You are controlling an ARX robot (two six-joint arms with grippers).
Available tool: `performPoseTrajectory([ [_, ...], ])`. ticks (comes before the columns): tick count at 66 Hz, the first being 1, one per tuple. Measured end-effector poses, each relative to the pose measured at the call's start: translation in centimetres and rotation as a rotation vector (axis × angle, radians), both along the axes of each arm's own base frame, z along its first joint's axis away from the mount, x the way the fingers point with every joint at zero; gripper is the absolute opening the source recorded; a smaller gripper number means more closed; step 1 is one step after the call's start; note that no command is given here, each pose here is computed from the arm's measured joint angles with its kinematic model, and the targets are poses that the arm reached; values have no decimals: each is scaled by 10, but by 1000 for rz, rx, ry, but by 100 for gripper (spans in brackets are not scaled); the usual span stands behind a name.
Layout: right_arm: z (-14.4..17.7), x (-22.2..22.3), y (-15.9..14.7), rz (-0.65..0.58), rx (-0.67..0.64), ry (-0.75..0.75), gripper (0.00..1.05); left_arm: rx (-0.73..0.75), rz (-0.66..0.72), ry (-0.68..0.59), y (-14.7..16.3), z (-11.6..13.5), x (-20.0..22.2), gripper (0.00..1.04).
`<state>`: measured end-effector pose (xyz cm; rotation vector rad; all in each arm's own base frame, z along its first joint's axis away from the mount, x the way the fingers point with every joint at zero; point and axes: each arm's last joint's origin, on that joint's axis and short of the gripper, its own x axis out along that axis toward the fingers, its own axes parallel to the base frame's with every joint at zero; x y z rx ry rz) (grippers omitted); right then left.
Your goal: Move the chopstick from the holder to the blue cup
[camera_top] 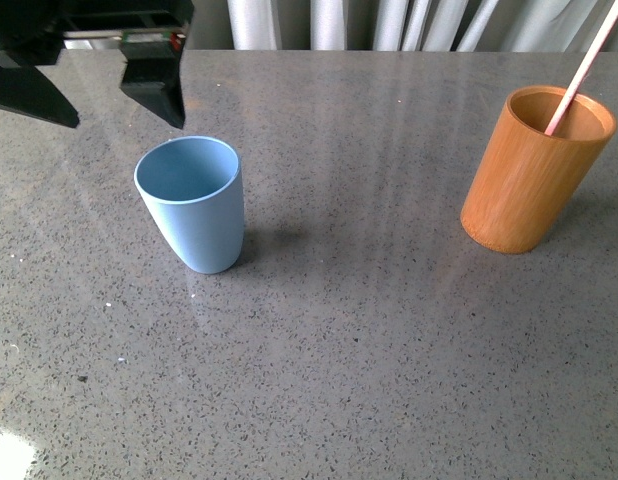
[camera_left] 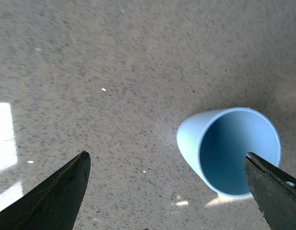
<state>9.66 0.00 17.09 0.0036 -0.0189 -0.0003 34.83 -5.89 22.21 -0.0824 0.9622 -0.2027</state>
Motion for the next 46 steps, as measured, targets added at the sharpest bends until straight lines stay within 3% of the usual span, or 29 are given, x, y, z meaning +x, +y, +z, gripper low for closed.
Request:
performPoseTrajectory([
  [21,0,0,0,0,0,0,96,-61,71,-375,25,41,-33,96],
  [35,0,0,0,0,0,0,96,-55,74,-392,26,40,-37,95],
  [41,0,0,0,0,0,0,96,52,167,-677,29,26,-42,80],
  [46,0,0,0,0,0,0,96,65,198,-834,33,15,-59,68],
])
